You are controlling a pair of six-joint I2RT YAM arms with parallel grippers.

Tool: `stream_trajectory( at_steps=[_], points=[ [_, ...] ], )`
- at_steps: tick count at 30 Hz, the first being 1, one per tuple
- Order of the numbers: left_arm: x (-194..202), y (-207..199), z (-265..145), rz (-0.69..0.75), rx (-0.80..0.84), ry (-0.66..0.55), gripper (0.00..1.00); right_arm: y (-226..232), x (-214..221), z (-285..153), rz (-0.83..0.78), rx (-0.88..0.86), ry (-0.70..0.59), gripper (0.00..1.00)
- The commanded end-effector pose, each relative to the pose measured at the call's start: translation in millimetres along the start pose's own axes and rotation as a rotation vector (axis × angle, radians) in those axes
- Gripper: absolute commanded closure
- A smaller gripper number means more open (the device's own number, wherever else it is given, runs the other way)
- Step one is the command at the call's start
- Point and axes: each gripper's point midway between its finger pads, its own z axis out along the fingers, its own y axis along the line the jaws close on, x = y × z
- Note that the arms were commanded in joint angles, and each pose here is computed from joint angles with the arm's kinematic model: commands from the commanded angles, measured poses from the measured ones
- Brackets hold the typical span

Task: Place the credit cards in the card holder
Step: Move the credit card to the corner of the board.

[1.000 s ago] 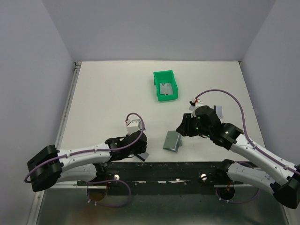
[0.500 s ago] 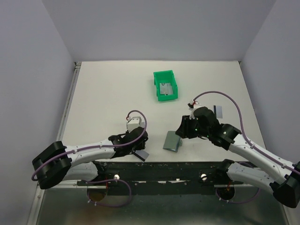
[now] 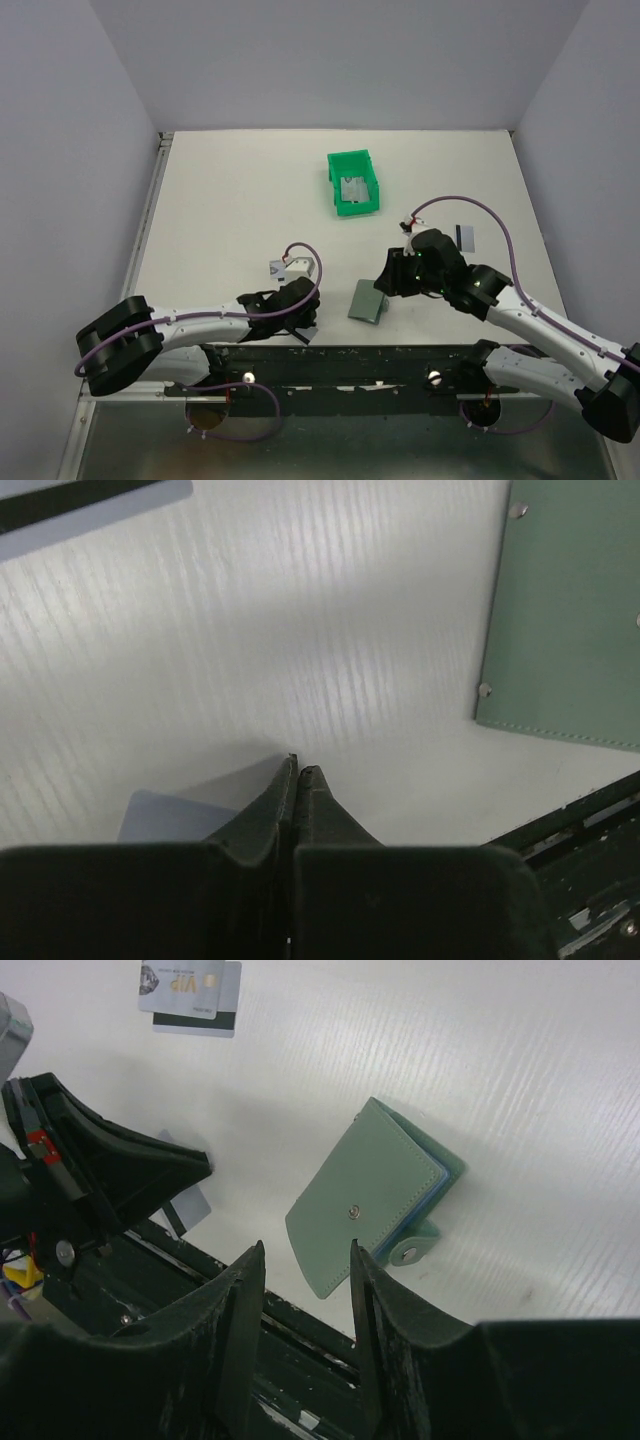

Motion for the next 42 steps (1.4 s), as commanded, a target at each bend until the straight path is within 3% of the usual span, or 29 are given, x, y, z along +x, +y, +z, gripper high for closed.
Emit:
stream_trajectory(
  at_steps=[1, 23, 28, 33, 36, 42],
  points=[
    [28.6, 10.3, -5.1, -0.029, 0.000, 0.078, 1.00, 1.5, 3.0, 4.5, 0.006, -0.011, 0.012, 0.52],
    [50.8, 24.7, -37.5, -0.072, -0.001, 0.117, 1.00, 4.0, 4.3, 9.5, 0.016, -0.019, 0.028, 0.52],
    [40.1, 16.8, -47.8, -0.087, 0.035, 0.084, 1.00, 5.1, 4.5, 10.6, 0.015, -0.027, 0.029, 0.52],
    [6.1, 9.2, -70.3, -0.099, 0.072, -0.036, 0.99, 12.8, 6.0, 15.9, 0.023, -0.061, 0.049, 0.52],
    [-10.5, 24.9, -77.0, -0.123, 0.014, -0.118, 0.92, 23.4, 7.8, 19.1, 0.029, -0.096, 0.063, 0.52],
    [-15.8, 56.9, -59.0, -0.157, -0.109, -0.114, 0.92, 49.6, 24.4, 24.9, -0.007, -0.129, 0.116, 0.52]
  ],
)
